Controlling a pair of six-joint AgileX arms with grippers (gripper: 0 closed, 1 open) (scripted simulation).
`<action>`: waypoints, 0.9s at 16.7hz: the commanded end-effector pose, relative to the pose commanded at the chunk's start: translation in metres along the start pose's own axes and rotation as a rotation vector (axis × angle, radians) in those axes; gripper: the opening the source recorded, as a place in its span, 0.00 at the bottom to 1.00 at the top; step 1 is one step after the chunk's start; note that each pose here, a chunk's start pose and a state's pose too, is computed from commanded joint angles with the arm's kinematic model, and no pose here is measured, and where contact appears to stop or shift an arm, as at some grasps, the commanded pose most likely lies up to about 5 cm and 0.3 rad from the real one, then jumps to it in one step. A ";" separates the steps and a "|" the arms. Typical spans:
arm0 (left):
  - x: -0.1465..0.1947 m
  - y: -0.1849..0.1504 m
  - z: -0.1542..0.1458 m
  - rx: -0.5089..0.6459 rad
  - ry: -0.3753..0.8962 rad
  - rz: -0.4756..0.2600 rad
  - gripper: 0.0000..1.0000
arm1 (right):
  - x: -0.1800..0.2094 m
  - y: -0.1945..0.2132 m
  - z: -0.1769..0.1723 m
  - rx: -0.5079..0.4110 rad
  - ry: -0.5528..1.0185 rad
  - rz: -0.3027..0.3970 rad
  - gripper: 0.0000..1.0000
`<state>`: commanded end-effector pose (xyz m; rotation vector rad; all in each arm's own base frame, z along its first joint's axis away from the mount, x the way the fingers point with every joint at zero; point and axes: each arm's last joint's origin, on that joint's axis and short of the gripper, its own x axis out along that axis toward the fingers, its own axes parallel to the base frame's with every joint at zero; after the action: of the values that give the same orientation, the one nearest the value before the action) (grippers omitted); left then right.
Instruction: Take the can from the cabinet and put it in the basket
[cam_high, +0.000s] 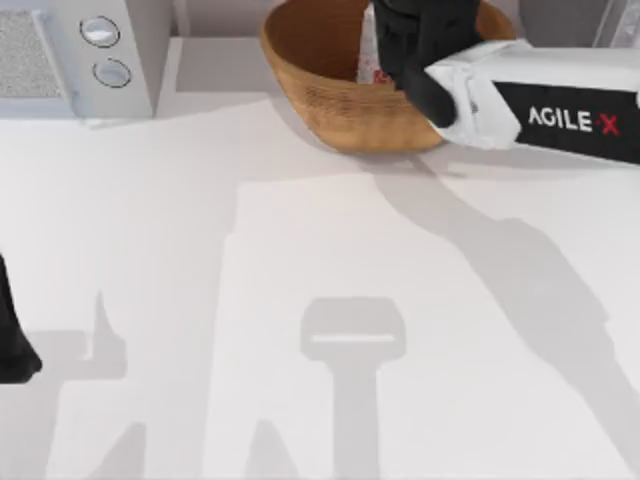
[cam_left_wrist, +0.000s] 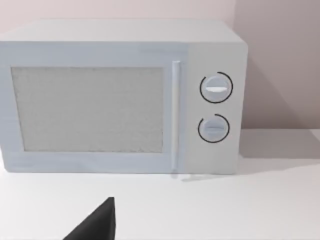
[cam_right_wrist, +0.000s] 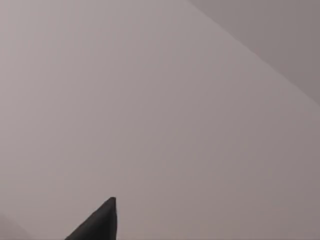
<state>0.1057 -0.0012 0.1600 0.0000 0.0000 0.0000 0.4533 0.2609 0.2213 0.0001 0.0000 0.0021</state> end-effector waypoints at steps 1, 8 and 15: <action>0.000 0.000 0.000 0.000 0.000 0.000 1.00 | 0.000 0.000 0.000 0.000 0.000 0.000 1.00; 0.000 0.000 0.000 0.000 0.000 0.000 1.00 | -0.003 -0.005 0.007 0.001 -0.002 0.004 1.00; 0.000 0.000 0.000 0.000 0.000 0.000 1.00 | -0.065 -0.089 0.083 -0.002 -0.010 0.008 1.00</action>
<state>0.1057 -0.0012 0.1600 0.0000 0.0000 0.0000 0.3882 0.1718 0.3045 -0.0016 -0.0099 0.0096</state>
